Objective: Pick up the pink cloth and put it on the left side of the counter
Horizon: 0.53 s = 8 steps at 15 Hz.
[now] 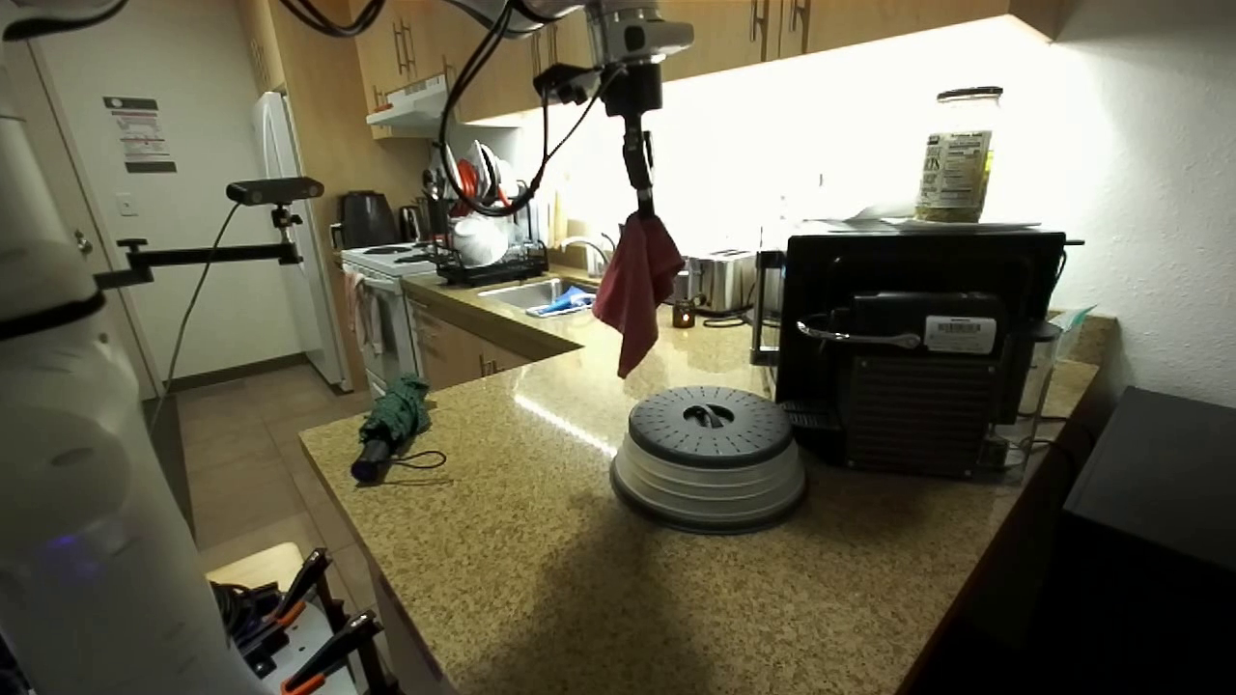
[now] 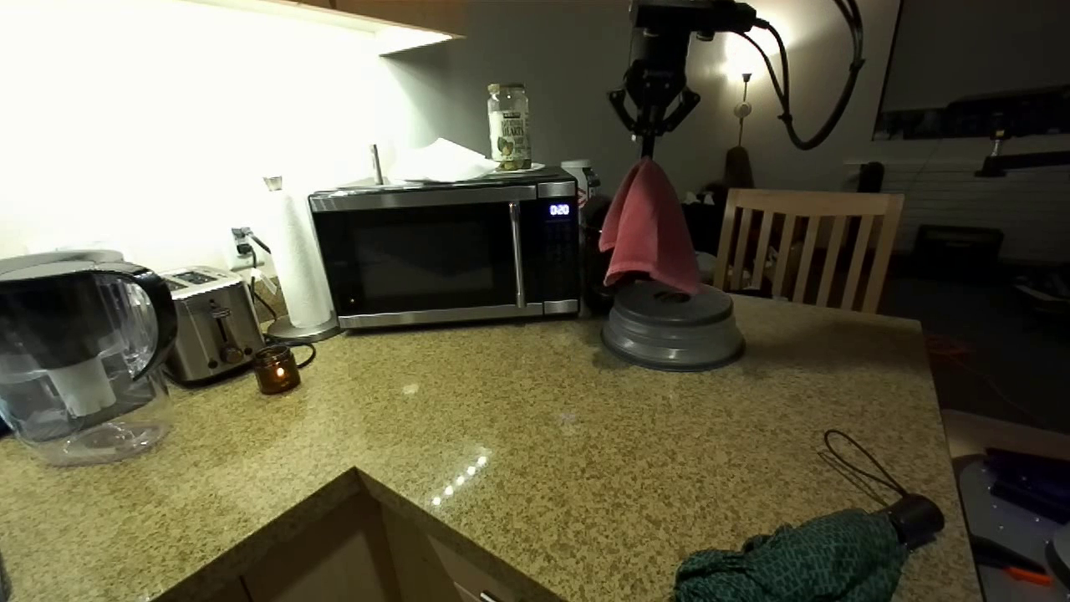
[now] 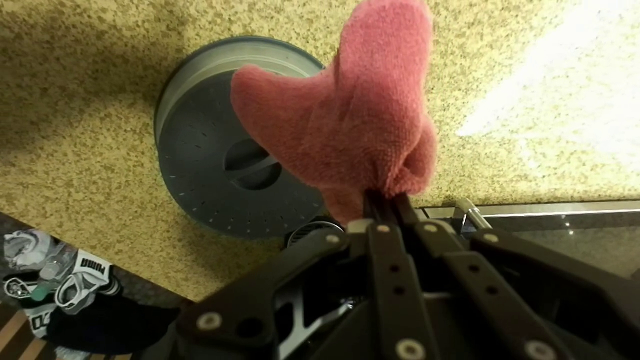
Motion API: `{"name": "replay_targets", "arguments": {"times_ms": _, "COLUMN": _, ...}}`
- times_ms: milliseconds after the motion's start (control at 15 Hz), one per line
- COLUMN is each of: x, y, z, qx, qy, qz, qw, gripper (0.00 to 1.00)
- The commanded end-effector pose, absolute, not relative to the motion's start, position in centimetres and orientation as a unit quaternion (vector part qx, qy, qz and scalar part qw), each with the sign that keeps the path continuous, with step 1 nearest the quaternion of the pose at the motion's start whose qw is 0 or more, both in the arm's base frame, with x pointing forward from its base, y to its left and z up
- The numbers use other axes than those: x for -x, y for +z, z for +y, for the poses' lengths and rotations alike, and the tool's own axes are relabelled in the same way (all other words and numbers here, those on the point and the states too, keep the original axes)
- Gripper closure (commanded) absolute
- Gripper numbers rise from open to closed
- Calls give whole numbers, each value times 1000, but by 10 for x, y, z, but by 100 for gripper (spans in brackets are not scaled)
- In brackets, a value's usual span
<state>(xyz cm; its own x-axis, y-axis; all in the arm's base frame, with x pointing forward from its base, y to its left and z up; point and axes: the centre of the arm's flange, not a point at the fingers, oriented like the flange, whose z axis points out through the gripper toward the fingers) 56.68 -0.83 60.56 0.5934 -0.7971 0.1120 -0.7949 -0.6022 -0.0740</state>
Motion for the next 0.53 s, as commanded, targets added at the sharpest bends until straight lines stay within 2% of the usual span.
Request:
{"name": "replay_targets", "arguments": {"times_ms": 0, "x": -551, "y": 609, "z": -16, "qx": 901, "qy": -62, "qz": 430, "qw": -2, "gripper": 96}}
{"name": "replay_targets", "arguments": {"times_ms": 467, "x": -544, "y": 606, "z": -30, "qx": 885, "qy": -69, "qz": 459, "qw": 24, "gripper": 96}}
